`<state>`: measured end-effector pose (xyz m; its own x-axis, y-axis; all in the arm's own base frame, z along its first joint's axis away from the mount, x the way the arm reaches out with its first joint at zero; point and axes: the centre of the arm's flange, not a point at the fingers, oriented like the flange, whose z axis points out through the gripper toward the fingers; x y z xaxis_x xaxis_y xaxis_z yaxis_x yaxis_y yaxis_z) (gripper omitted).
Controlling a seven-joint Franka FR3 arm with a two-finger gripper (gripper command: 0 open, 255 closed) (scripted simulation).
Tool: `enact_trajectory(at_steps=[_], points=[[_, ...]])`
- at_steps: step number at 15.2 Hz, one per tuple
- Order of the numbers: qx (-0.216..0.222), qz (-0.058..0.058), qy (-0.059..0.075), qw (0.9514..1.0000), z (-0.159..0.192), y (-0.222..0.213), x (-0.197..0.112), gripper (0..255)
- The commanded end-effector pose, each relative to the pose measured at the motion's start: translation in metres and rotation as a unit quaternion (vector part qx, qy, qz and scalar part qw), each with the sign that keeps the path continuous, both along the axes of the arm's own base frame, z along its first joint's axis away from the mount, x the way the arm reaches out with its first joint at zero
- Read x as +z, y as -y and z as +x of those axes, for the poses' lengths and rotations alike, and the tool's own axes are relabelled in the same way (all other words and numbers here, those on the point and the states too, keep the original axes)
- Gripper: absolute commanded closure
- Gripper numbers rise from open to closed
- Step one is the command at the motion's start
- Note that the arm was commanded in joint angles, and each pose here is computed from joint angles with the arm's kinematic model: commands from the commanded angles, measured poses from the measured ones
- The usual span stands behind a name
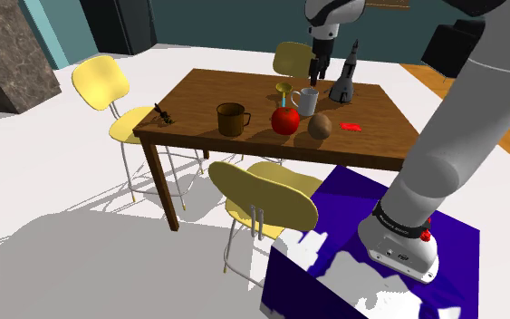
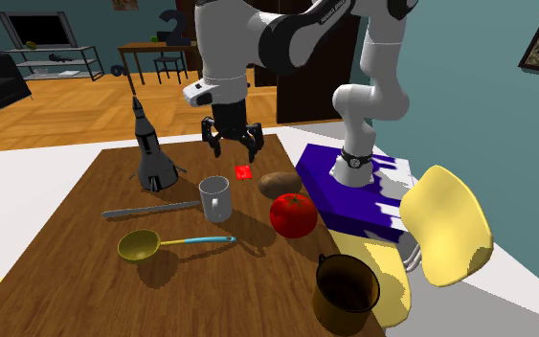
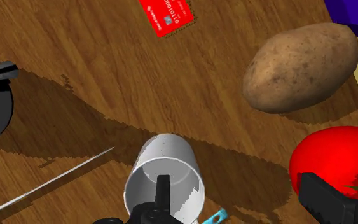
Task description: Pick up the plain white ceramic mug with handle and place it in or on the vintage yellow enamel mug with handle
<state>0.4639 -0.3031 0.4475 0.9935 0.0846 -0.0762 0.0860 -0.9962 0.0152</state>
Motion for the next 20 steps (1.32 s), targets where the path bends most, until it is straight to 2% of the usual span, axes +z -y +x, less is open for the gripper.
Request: enact_trajectory(at_steps=[1, 7, 14, 20], points=[[0.001, 0.003, 0.001, 1.0, 0.012, 0.023, -0.012, 0], [0.0, 0.014, 0.003, 0.9999, 0.048, 0.086, -0.046, 0], [0.0, 0.014, 0.003, 0.9999, 0.046, 0.086, -0.083, 0], [0.0, 0.014, 0.003, 0.9999, 0.046, 0.086, -0.086, 0]])
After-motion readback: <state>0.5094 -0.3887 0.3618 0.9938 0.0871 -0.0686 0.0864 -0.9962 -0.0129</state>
